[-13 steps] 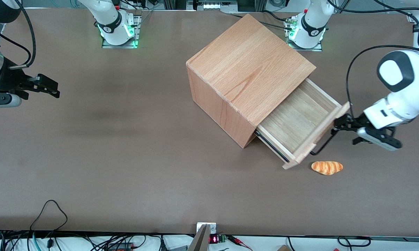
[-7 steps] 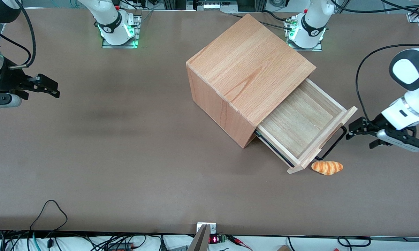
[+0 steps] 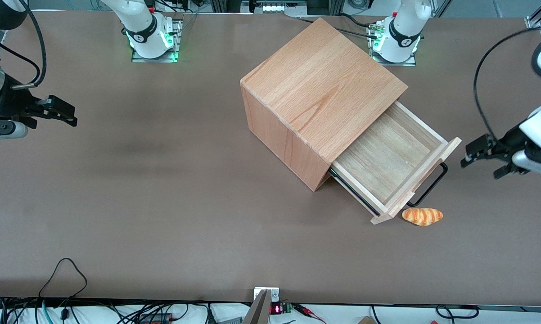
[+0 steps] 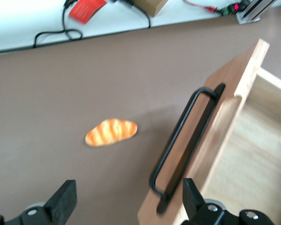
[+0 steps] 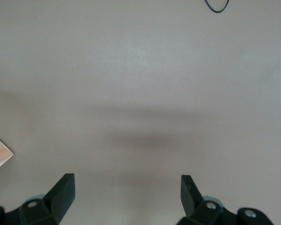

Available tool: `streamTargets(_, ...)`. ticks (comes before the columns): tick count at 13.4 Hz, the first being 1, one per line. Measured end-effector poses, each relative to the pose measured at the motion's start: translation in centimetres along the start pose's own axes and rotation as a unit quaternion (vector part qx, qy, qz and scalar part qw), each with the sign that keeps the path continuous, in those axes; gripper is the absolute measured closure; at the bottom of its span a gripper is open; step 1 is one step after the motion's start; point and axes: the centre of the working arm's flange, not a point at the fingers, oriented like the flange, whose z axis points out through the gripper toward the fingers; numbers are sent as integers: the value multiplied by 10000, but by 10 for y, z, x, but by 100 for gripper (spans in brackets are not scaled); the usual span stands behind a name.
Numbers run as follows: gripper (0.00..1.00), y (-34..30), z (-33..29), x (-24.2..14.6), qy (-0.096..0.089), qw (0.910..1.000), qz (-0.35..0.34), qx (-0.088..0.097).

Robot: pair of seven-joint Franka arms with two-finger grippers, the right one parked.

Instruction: Open top drawer with left arm

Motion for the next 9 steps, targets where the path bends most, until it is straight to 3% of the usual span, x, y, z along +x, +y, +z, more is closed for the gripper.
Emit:
streamTargets(1,0,3,-15,-7,-171,9998,-57,129)
streamTargets(4,0,14,-47,-32,-719,9953,-590,281)
streamTargets(7,0,25,-65,-44,-952,9920,-722,419)
streamTargets(9,0,32,-74,-48,-1001,9913,-715,464)
